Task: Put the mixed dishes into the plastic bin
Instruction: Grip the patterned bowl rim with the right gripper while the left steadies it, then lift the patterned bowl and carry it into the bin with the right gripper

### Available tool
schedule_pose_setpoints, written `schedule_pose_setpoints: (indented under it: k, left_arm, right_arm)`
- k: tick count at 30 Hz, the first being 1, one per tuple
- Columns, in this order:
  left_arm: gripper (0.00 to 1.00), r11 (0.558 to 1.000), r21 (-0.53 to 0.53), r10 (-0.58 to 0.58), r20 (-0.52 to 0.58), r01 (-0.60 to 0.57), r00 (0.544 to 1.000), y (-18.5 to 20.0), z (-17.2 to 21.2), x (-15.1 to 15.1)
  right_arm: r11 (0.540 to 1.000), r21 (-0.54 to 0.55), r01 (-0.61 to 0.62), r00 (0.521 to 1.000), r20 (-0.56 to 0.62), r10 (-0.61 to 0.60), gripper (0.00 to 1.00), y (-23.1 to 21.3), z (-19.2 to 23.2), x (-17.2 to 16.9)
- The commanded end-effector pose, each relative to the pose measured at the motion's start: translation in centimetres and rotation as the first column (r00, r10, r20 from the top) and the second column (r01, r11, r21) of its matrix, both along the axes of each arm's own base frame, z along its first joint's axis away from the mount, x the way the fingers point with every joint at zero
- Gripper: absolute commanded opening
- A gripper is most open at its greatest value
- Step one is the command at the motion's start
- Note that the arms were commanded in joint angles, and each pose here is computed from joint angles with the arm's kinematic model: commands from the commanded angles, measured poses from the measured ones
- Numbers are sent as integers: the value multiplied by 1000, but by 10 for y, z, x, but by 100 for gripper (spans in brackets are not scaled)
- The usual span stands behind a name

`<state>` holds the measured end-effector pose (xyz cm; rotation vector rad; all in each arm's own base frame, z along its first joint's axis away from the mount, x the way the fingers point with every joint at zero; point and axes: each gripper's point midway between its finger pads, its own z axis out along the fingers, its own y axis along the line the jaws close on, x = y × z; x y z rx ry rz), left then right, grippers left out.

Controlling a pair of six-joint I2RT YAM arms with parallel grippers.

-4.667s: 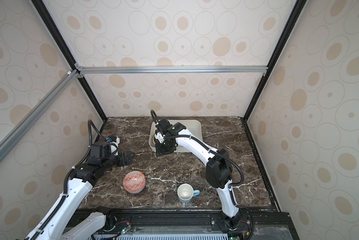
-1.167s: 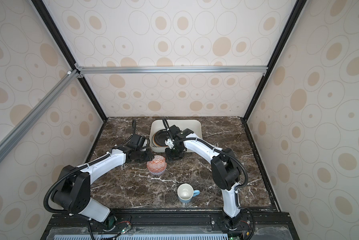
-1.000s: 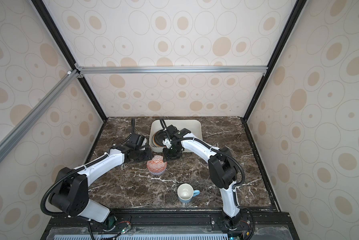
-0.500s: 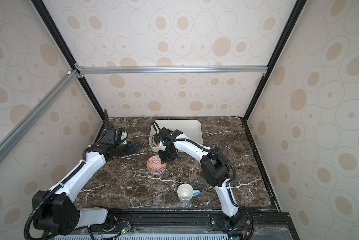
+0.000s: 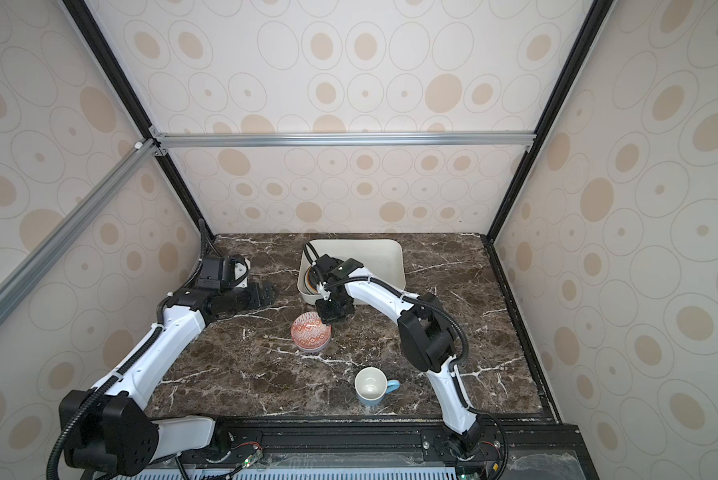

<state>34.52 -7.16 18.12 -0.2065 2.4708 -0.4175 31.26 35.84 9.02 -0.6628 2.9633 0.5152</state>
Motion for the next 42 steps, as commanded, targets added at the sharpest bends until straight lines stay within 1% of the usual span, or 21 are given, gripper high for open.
schedule_pose_setpoints:
  k: [1, 12, 17, 21, 26, 31, 35, 37, 39, 42]
  left_arm:
    - [99, 1000, 4, -26, 3, 26, 1000, 1, 2, -1]
    - [99, 1000, 5, -16, 5, 16, 1000, 8, 3, 9]
    - [99, 1000, 6, -8, 13, 8, 1000, 10, 6, 14]
    - [99, 1000, 10, 5, 29, -6, 1000, 15, 13, 22]
    - [99, 1000, 4, 19, 55, -19, 998, 16, 24, 36]
    - [99, 999, -22, 24, 76, -23, 997, 13, 34, 56]
    - [99, 999, -45, 26, 87, -23, 996, 9, 39, 75]
    - [99, 998, -55, 25, 87, -20, 996, 7, 35, 84]
    - [99, 997, -73, 23, 76, -18, 997, 4, 28, 92]
    - [99, 994, -111, 25, 68, -17, 997, -1, 20, 103]
  right_arm:
    - [1000, -28, 0, 1000, -2, 0, 0, 0, -1, -1]
    - [998, 63, -21, 1000, 3, 21, 0, 14, 42, 3]
    - [994, 109, -4, 1000, 4, 3, 0, 12, 62, 11]
    - [991, 133, 26, 999, 25, -30, 0, 1, 76, 25]
    - [984, 156, 89, 993, 64, -100, 0, -24, 94, 57]
    - [968, 176, 178, 974, 108, -199, 0, -59, 105, 98]
    - [948, 180, 263, 946, 148, -290, 0, -94, 104, 134]
    - [938, 170, 303, 927, 175, -332, 0, -112, 99, 153]
    - [929, 135, 345, 901, 230, -368, 0, -132, 91, 172]
    - [911, 137, 389, 873, 260, -412, 0, -147, 77, 197]
